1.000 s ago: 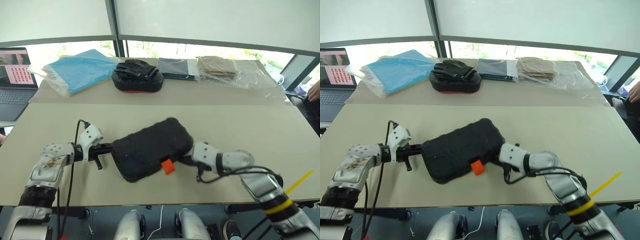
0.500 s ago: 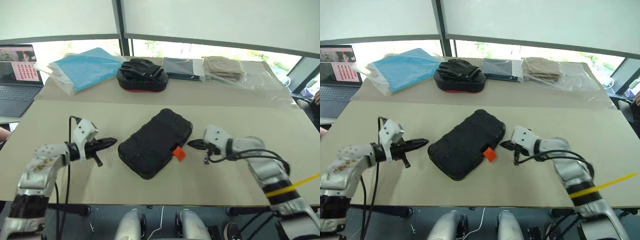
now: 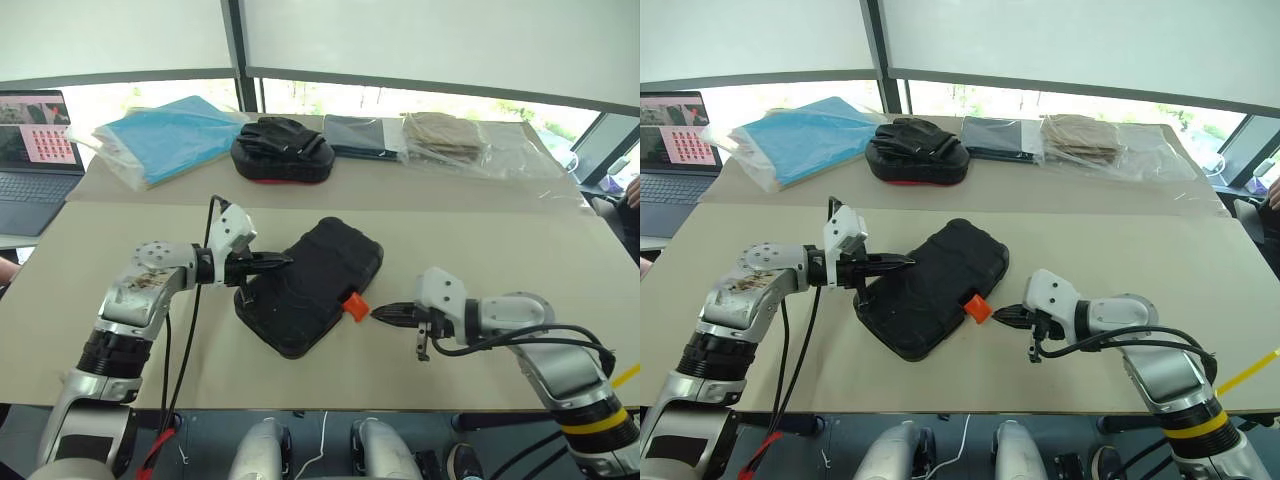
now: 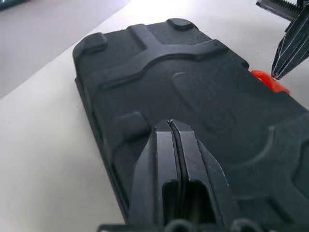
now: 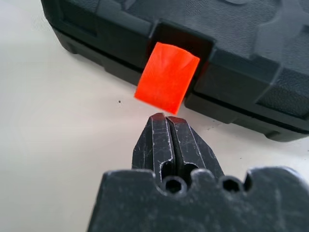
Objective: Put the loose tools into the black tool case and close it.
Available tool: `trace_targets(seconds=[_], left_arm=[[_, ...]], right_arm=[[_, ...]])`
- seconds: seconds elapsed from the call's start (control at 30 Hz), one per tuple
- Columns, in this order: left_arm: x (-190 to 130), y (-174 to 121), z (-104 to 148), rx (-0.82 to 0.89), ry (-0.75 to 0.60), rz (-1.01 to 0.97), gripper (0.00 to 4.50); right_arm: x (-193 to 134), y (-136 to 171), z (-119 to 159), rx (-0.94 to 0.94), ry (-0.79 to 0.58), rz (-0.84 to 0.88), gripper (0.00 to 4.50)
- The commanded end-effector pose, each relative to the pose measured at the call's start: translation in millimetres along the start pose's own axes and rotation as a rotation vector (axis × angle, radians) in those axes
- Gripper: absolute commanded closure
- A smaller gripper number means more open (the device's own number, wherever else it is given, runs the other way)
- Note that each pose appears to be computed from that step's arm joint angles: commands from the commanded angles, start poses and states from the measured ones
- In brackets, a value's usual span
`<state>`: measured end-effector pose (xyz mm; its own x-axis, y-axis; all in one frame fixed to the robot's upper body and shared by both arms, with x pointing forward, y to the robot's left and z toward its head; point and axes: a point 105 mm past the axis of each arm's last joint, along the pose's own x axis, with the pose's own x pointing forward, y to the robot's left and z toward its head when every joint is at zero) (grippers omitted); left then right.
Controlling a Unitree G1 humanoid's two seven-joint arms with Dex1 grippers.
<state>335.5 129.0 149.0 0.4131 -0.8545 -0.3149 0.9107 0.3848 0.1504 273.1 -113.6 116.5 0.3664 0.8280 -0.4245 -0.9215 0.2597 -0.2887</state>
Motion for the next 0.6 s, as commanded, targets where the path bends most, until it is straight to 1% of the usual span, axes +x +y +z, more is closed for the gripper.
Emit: trace_targets(seconds=[0.03,0.13,0.6], left_arm=[[5.1,2.5,3.2,0.044,-0.005,-0.004,4.45],[8.0,2.3,3.2,0.046,-0.014,-0.009,4.45],[10.8,1.7,-15.0,0.035,0.023,-0.001,4.45]], right_arm=[[4.0,-2.2,2.3,-0.022,0.011,0.005,4.50],[7.5,-1.2,0.8,-0.031,0.019,0.019,4.50],[28.0,-8.8,9.5,-0.053,-0.036,0.024,4.50]])
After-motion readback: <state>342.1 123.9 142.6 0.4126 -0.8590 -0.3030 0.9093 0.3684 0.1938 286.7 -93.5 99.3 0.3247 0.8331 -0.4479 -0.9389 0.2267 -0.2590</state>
